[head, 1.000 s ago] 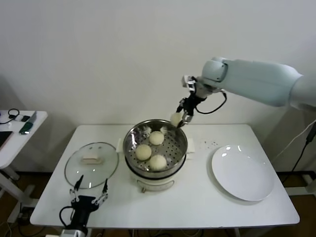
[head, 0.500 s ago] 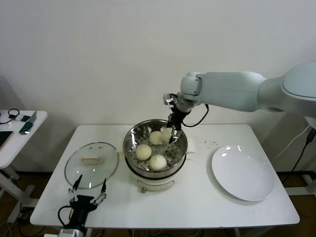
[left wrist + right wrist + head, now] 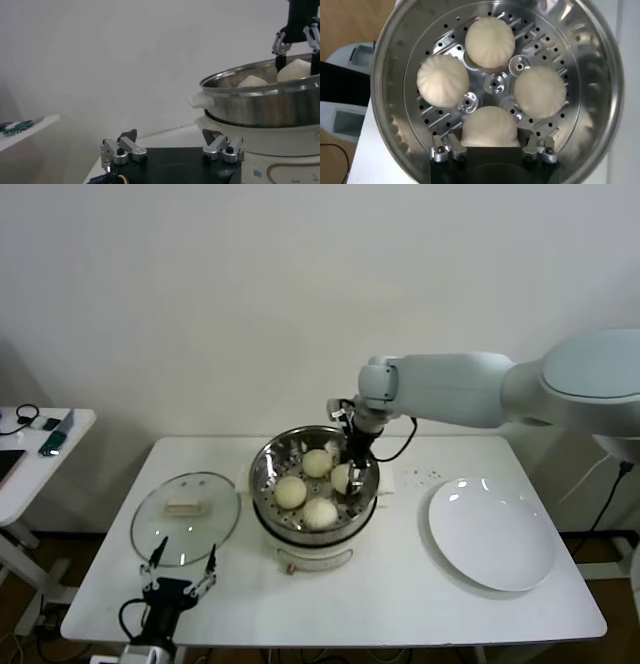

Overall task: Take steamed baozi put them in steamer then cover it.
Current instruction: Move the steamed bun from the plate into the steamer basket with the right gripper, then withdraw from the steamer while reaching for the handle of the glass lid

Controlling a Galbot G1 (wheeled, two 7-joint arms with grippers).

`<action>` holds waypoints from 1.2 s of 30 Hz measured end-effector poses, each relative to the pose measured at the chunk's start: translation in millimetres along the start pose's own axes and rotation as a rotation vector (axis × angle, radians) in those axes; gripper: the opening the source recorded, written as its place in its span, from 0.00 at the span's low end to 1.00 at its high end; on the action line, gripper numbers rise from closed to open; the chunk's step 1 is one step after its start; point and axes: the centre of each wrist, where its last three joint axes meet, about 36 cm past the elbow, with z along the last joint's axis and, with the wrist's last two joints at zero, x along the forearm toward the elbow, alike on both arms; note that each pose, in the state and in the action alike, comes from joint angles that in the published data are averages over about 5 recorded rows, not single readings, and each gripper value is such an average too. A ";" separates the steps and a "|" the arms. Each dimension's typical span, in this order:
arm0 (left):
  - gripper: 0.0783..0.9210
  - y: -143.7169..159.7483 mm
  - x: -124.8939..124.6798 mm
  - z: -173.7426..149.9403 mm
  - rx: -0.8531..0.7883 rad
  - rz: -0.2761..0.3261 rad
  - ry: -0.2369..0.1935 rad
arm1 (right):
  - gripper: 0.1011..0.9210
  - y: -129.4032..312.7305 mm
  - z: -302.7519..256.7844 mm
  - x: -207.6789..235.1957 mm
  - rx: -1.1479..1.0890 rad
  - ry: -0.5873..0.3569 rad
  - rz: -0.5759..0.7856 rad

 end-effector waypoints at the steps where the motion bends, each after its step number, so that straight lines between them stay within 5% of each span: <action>1: 0.88 0.1 -0.3 0.2 0.000 0.000 0.000 | 0.75 0.0 0.4 -1.0 0.000 0.002 -0.001; 23: 0.88 0.3 -3.7 0.2 -0.001 -0.001 -0.003 | 0.88 -1.0 7.7 2.3 -0.014 -0.011 0.007; 36: 0.88 4.5 -4.5 -0.2 -0.004 -0.006 -0.005 | 0.88 1.0 44.9 57.3 -0.062 -0.178 0.087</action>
